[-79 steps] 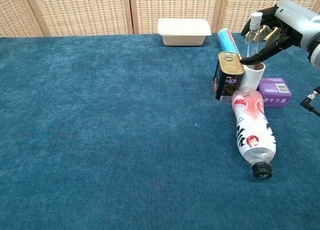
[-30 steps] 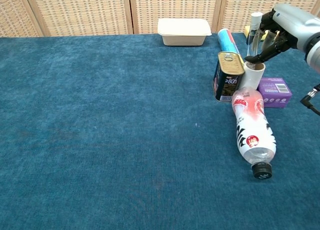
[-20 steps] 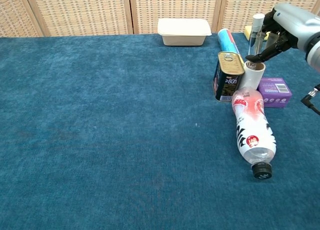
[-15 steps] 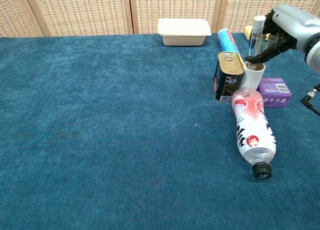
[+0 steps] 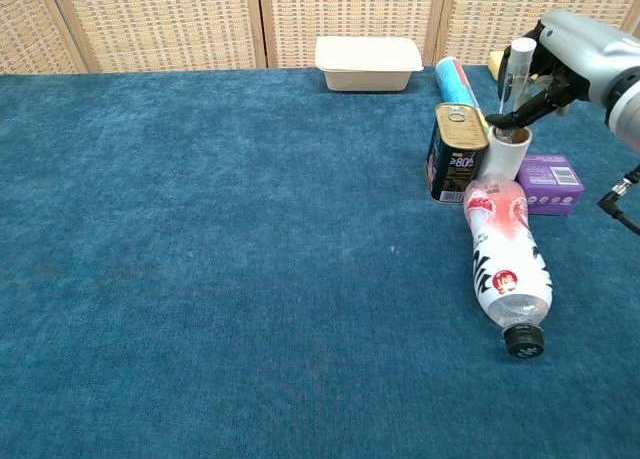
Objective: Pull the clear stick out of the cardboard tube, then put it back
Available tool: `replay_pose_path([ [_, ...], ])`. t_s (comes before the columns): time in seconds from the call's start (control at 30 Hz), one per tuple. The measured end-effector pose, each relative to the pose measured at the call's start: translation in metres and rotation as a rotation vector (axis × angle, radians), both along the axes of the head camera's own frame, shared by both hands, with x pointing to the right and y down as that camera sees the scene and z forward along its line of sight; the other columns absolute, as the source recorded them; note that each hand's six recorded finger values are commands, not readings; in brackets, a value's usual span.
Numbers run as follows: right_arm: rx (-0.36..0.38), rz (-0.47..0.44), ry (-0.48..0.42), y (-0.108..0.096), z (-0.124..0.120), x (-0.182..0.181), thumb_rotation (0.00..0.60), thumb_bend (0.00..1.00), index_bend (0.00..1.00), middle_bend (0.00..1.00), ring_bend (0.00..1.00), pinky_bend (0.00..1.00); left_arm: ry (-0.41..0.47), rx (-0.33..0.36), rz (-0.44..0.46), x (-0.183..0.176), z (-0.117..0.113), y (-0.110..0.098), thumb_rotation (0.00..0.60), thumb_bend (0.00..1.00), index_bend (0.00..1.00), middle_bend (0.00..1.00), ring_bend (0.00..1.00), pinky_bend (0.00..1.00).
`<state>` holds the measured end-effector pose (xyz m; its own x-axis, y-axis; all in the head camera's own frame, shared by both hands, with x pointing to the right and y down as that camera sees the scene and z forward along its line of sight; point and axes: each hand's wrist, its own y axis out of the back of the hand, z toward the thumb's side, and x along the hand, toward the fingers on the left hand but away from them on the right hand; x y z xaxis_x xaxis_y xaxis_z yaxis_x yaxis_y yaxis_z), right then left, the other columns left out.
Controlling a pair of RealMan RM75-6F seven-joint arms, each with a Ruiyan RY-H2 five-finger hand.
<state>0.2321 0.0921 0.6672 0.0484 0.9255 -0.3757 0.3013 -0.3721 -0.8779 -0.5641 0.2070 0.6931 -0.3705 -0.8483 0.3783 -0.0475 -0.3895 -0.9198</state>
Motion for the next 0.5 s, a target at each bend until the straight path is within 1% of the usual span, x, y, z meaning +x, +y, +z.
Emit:
replay_pose_path([
  [0.23, 0.005, -0.002, -0.005, -0.0003, -0.0002, -0.0006, 0.600, 0.35, 0.64, 0.76, 0.79, 0.70, 0.000, 0.000, 0.000, -0.0001, 0.0000, 0.0000, 0.600, 0.15, 0.45, 0.42, 0.23, 0.32],
  [0.5, 0.015, -0.003, -0.022, -0.0034, -0.0011, -0.0038, 0.600, 0.35, 0.65, 0.76, 0.80, 0.71, -0.001, 0.000, 0.000, -0.0001, 0.0000, 0.0000, 0.600, 0.15, 0.45, 0.42, 0.23, 0.32],
])
